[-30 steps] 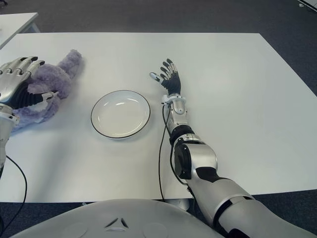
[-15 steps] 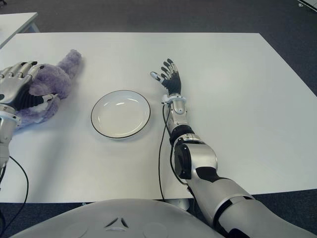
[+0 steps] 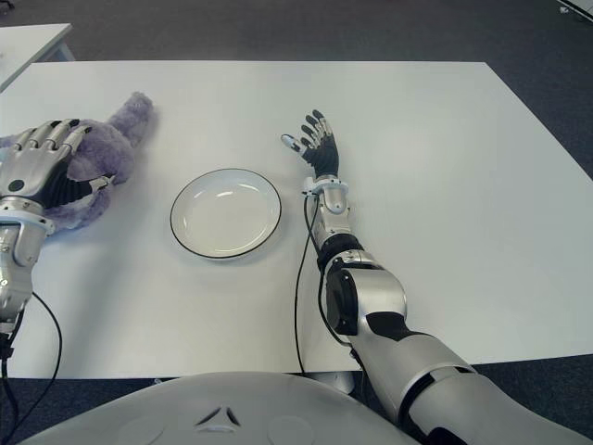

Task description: Put the doll into the plate.

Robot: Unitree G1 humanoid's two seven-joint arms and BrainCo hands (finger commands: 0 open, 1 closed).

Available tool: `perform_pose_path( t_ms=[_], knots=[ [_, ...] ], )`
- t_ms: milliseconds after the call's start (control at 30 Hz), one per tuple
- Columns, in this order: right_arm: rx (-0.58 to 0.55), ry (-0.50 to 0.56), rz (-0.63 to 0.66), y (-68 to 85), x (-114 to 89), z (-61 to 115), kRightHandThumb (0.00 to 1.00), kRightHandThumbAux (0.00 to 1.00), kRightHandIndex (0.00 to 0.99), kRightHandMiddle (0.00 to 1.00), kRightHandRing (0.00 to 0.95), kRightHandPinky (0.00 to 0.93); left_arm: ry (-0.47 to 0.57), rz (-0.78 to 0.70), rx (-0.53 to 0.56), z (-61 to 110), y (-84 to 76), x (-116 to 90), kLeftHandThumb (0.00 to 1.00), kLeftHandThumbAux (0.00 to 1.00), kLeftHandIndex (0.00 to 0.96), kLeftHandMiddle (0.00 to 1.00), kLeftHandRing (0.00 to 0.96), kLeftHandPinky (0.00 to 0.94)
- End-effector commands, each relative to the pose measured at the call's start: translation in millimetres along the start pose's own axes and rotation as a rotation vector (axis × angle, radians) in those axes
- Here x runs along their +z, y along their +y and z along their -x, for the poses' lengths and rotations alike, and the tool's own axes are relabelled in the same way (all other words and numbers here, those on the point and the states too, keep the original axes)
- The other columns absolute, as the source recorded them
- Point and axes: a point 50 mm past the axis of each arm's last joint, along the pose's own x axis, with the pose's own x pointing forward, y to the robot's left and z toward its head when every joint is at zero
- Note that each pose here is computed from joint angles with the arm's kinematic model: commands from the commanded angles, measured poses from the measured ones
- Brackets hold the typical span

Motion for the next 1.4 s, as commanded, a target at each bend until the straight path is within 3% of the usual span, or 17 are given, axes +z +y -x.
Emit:
perform_pose_path(
  t_ms=[33, 400, 1033, 1167, 1400],
  knots=[
    [-0.087, 0.449, -0.094, -6.3, -103.0, 80.0, 0.0, 0.843, 0.071, 0.114, 0.114, 0.136, 0.002, -0.015, -0.049, -3.5, -20.5, 4.3, 0.241, 0.397, 0.0, 0.0, 0.0, 0.0],
    [-0.091, 0.449, -0.095, -7.1, -103.2, 80.5, 0.004, 0.852, 0.069, 0.109, 0.11, 0.132, 0.017, -0.019, -0.117, -8.0, -46.9, 1.9, 0.197, 0.391, 0.0, 0.0, 0.0, 0.0],
    [-0.095, 0.442, -0.095, -8.9, -102.4, 80.0, 0.022, 0.855, 0.079, 0.11, 0.11, 0.132, 0.042, -0.097, -0.258, -1.8, -74.2, 1.5, 0.103, 0.346, 0.0, 0.0, 0.0, 0.004],
    [-0.106, 0.434, -0.107, -9.5, -101.9, 79.9, 0.033, 0.85, 0.085, 0.112, 0.111, 0.133, 0.048, -0.139, -0.269, -0.6, -77.0, 1.6, 0.135, 0.344, 0.0, 0.0, 0.0, 0.006],
    [-0.11, 0.434, -0.112, -10.3, -101.4, 79.3, 0.043, 0.843, 0.092, 0.114, 0.11, 0.133, 0.048, -0.216, -0.298, 2.8, -82.5, 3.6, 0.293, 0.348, 0.014, 0.0, 0.0, 0.062]
  ],
)
